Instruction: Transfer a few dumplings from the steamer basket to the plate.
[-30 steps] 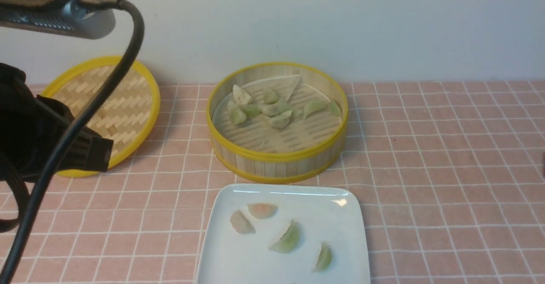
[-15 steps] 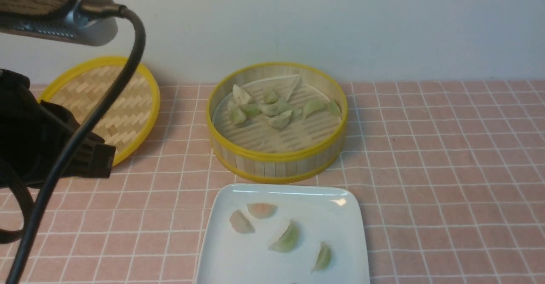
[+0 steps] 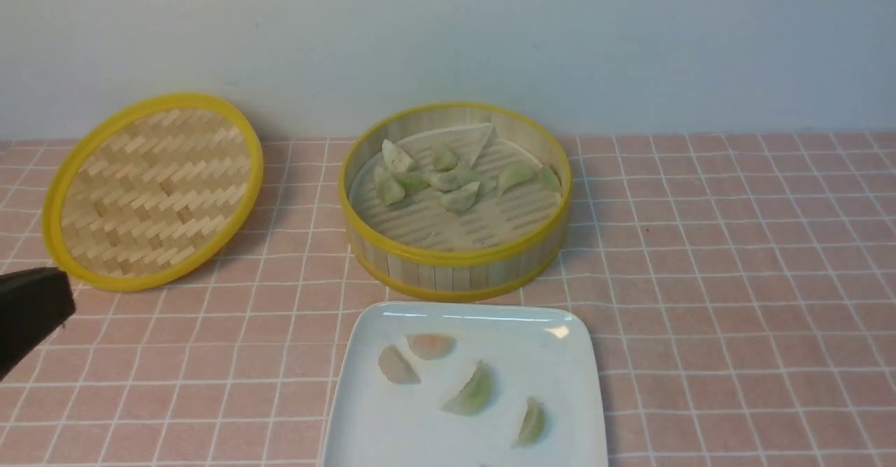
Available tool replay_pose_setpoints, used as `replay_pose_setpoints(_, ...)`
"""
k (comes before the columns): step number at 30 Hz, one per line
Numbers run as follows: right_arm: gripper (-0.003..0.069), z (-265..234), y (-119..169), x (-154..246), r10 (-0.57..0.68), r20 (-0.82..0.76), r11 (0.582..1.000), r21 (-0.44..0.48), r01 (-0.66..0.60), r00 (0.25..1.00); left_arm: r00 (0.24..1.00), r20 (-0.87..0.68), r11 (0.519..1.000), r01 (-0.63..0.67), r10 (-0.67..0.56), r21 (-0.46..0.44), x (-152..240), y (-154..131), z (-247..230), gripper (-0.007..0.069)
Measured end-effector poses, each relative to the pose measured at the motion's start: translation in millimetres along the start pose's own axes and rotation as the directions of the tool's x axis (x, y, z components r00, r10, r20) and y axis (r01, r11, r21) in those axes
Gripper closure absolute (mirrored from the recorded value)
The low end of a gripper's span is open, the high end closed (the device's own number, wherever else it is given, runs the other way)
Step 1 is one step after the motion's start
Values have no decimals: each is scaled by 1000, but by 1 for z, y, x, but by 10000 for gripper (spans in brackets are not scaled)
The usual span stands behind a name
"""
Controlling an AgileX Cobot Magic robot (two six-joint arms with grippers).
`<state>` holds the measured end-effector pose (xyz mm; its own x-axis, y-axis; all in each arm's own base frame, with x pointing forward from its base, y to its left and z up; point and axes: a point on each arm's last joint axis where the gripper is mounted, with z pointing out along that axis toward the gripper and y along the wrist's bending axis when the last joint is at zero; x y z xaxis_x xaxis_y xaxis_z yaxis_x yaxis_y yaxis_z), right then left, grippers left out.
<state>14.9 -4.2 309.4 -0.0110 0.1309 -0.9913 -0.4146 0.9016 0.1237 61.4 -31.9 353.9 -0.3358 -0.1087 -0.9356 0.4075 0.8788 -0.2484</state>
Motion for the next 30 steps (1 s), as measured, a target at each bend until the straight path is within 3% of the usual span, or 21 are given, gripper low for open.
replay_pose_setpoints(10,673,0,0,0,-1,-1,1000,1,1,1000,998,55,1000,-3,2,14,5,3,-14,631)
replay_pose_setpoints(17,673,0,0,0,-1,-1,1000,1,1,1000,991,69,993,-109,112,-39,13,9,-8,631)
replay_pose_setpoints(20,673,0,0,0,-1,-1,1000,1,1,1000,981,91,980,-162,172,-114,37,18,-3,631)
replay_pose_setpoints(21,673,0,0,0,-1,-1,1000,1,1,1000,978,97,981,-179,186,-78,49,22,-3,631)
replay_pose_setpoints(24,673,0,0,0,-1,-1,1000,1,1,1000,970,123,954,-177,212,-243,80,33,0,631)
replay_pose_setpoints(30,673,0,0,0,-2,-3,1000,2,2,1000,978,46,903,-168,202,-395,147,59,18,631)
